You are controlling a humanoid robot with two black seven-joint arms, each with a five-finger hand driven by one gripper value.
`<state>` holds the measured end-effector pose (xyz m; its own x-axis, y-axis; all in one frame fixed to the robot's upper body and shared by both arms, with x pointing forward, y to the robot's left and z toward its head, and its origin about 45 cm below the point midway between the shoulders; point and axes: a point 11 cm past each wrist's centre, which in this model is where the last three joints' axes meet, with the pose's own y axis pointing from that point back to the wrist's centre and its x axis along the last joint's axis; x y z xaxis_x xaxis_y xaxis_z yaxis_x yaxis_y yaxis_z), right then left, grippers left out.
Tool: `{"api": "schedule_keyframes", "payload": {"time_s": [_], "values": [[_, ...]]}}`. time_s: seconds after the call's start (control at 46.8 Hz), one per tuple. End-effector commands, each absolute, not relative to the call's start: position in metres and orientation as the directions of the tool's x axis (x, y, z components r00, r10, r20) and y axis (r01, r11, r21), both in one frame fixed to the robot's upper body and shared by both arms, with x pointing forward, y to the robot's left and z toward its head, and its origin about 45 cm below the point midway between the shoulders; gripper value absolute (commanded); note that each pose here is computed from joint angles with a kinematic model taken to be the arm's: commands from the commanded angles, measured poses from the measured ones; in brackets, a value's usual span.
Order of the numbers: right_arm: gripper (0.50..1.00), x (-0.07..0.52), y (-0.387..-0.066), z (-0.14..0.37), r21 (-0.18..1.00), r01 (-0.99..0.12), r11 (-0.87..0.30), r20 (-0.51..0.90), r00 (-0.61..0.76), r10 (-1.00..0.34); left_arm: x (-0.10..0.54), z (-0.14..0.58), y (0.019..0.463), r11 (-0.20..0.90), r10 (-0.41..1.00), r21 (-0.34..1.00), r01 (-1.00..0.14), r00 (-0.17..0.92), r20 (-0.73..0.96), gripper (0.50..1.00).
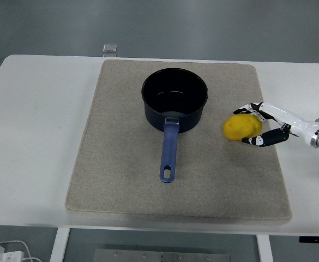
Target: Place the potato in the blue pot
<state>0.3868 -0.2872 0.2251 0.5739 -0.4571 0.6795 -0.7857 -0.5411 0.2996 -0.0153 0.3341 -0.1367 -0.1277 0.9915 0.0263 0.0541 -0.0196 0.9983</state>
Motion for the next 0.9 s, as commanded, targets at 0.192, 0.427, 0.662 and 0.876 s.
{"api": "schedule_keyframes", "payload": {"time_s": [0.192, 0.427, 0.662, 0.876], "values": [[0.5, 0.415, -0.299, 0.295, 0.193, -0.823, -0.535, 0.668, 0.509, -0.543, -0.016, -0.137, 0.334, -0.02, 0.991, 0.998, 0.055, -0.128, 0.027, 1.0], [0.5, 0.43, -0.304, 0.349, 0.122, -0.835, -0.536, 0.689, 0.46, -0.56, -0.015, -0.137, 0.334, -0.02, 0.991, 0.998, 0.054, -0.128, 0.027, 1.0], [0.5, 0.435, -0.295, 0.361, 0.1, -0.833, -0.543, 0.698, 0.448, -0.558, -0.015, -0.137, 0.334, -0.019, 0.991, 0.998, 0.054, -0.128, 0.025, 1.0], [0.5, 0.445, -0.242, 0.358, 0.103, -0.791, -0.603, 0.682, 0.497, -0.536, -0.016, -0.137, 0.334, -0.019, 0.991, 0.998, 0.055, -0.128, 0.026, 1.0]]}}
